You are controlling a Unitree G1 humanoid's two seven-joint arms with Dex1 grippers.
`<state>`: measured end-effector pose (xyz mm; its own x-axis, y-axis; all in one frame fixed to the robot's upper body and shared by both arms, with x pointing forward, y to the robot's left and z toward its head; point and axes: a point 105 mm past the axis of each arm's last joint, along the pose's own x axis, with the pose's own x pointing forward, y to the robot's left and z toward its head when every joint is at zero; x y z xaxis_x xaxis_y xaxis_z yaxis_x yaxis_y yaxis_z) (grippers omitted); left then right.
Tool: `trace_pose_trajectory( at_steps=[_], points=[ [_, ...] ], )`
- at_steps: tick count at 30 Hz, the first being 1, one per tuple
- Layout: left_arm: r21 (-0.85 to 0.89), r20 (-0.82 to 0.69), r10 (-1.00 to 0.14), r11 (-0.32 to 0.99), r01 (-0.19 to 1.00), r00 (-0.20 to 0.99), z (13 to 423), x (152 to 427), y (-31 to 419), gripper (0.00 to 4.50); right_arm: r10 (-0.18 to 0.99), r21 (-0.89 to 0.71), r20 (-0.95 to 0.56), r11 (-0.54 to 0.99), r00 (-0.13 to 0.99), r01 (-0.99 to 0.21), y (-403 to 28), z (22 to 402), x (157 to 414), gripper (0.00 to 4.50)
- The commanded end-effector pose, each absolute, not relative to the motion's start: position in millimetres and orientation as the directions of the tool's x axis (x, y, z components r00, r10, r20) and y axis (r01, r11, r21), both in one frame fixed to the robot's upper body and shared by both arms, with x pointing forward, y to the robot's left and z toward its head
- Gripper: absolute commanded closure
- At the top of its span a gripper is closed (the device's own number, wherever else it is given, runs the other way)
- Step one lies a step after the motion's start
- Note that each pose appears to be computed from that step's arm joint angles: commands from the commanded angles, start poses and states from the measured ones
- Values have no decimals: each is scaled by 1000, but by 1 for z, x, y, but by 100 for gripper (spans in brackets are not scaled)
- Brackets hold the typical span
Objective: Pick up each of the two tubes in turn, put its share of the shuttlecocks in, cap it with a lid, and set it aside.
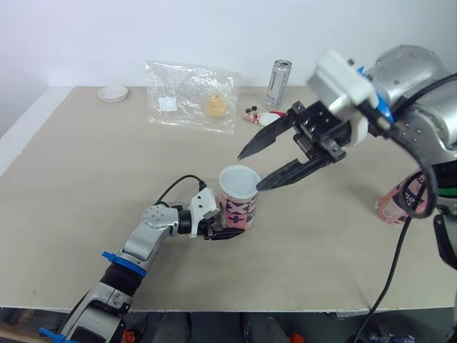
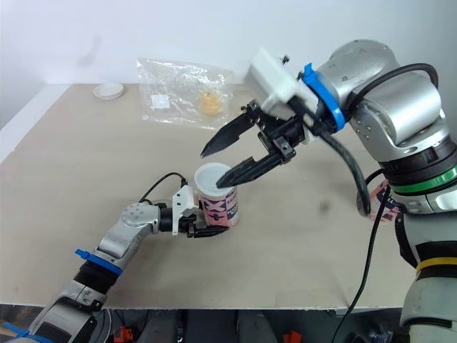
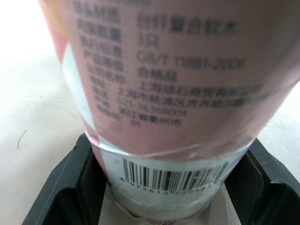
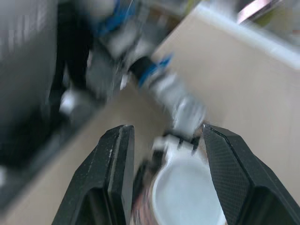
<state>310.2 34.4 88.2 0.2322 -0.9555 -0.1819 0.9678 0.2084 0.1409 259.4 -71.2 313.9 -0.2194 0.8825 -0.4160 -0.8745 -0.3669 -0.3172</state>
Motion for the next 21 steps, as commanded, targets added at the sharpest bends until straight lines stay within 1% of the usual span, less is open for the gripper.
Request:
trace_pose_trajectory(
  at_steps=[1,2,3,4,6,12,16,21],
  points=[
    [101,-250,-928,260,960,278,72,315,47,148,948,-297,-287,-224,-137,-928,-72,318,269,234],
    [100,-251,-928,259,961,277,72,315,47,148,961,-292,-257,-181,-106,-939,-70,316,273,270],
    [100,-252,-928,259,961,276,72,315,47,148,967,-290,-241,-149,-79,-945,-68,313,277,315],
    [100,-252,-928,258,961,275,73,315,47,148,969,-294,-240,-127,-56,-947,-66,308,280,362],
    [101,-252,-928,258,961,276,73,315,48,148,970,-297,-244,-94,-20,-950,-64,299,285,439],
    [105,-253,-926,262,959,280,74,316,48,148,963,-305,-268,-68,18,-950,-55,280,290,439],
    [105,-251,-926,264,959,283,74,316,48,148,935,-321,-355,-95,26,-942,-54,261,291,439],
    [102,-253,-924,268,958,286,73,315,49,148,905,-334,-424,-121,34,-935,-57,250,293,439]
  ],
)
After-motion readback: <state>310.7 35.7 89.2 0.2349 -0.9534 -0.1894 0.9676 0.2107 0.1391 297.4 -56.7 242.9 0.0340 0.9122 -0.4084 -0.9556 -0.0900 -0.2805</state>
